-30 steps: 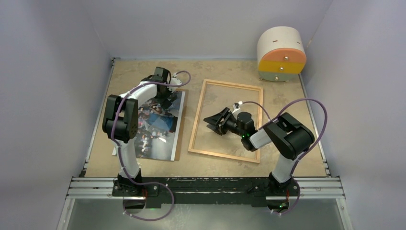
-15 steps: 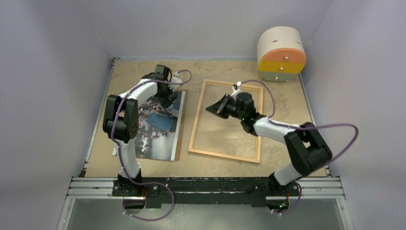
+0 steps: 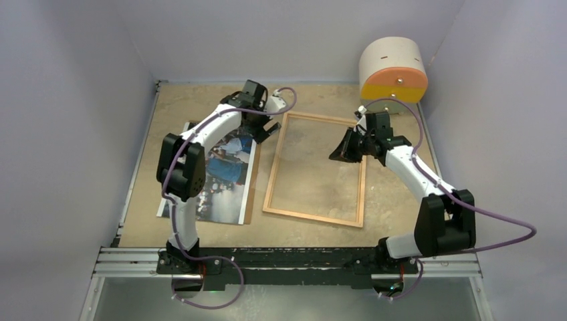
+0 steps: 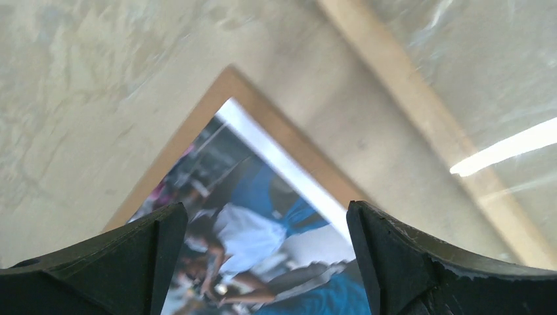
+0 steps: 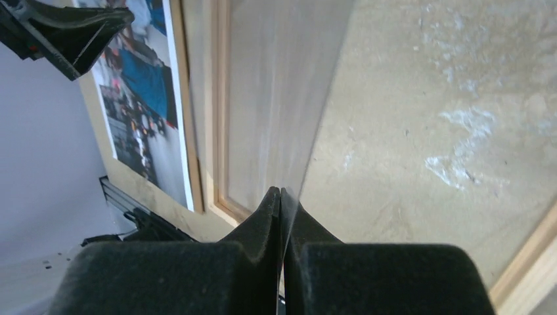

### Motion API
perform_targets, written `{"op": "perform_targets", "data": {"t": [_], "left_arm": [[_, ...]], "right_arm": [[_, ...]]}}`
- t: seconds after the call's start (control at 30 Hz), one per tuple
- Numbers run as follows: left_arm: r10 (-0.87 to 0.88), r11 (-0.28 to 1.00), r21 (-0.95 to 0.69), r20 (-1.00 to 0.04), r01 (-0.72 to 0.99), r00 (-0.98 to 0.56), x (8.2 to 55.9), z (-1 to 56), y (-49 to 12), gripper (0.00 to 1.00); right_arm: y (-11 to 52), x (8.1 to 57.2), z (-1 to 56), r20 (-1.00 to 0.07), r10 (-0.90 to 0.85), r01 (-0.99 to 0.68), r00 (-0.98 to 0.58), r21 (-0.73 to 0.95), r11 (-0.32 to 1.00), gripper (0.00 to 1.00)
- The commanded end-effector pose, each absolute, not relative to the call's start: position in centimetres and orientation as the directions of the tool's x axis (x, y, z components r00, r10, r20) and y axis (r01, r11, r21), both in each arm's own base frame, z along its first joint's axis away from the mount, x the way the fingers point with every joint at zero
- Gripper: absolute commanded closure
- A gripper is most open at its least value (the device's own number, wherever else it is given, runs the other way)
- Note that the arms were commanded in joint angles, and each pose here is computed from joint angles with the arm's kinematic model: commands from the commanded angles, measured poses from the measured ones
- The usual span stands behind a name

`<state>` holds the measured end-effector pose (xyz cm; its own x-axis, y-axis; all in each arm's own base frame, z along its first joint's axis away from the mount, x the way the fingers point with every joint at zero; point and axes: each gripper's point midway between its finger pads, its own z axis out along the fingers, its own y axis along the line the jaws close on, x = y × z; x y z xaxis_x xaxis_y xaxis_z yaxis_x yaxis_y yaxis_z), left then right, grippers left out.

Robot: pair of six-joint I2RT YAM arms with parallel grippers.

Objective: Put the photo into the frame
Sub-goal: Pick up the photo frame item at the center of the board, then move the photo frame item to the center of the board.

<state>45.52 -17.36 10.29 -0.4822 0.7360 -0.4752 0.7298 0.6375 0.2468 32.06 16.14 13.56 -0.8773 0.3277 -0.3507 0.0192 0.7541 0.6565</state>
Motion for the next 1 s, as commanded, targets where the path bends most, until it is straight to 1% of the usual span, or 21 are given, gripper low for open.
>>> {"op": "perform_targets", "data": {"t": [0.0,0.17,0.3,0.43,0.6,0.8,0.87,0.97], "left_arm": [[0.725,0.621,0.2,-0.514,0.758,-0.458,45.3,9.2,-21.6,0.0],[0.786,0.566,0.26,-0.457,0.782,-0.417,43.7,6.8,-22.3,0.0],[0.827,0.541,0.325,-0.374,0.776,-0.419,42.8,4.7,-20.1,0.0],[0.845,0.52,0.351,-0.342,0.779,-0.41,41.8,3.9,-18.8,0.0],[0.868,0.492,0.393,-0.287,0.777,-0.405,41.0,3.0,-16.8,0.0],[0.885,0.464,0.44,-0.2,0.769,-0.42,40.5,2.1,-12.4,0.0],[0.879,0.475,0.436,-0.187,0.764,-0.439,40.6,2.0,-11.2,0.0],[0.869,0.493,0.439,-0.21,0.752,-0.447,41.2,3.0,-10.9,0.0]], "right_arm": [[14.5,30.5,15.1,-0.392,0.272,-0.002,-0.879,0.573,0.82,1.0],[13.6,30.0,14.5,-0.372,0.281,0.036,-0.885,0.547,0.836,1.0],[12.9,29.8,14.4,-0.366,0.279,0.05,-0.888,0.527,0.849,1.0],[12.5,30.1,14.7,-0.375,0.283,0.055,-0.883,0.516,0.855,1.0],[12.9,30.3,14.4,-0.354,0.276,0.05,-0.893,0.533,0.845,1.0],[13.0,30.1,14.0,-0.339,0.265,0.047,-0.902,0.535,0.844,1.0],[13.0,30.2,14.0,-0.34,0.263,0.044,-0.903,0.536,0.843,1.0],[13.2,30.3,14.1,-0.341,0.26,0.036,-0.904,0.543,0.839,1.0]]}}
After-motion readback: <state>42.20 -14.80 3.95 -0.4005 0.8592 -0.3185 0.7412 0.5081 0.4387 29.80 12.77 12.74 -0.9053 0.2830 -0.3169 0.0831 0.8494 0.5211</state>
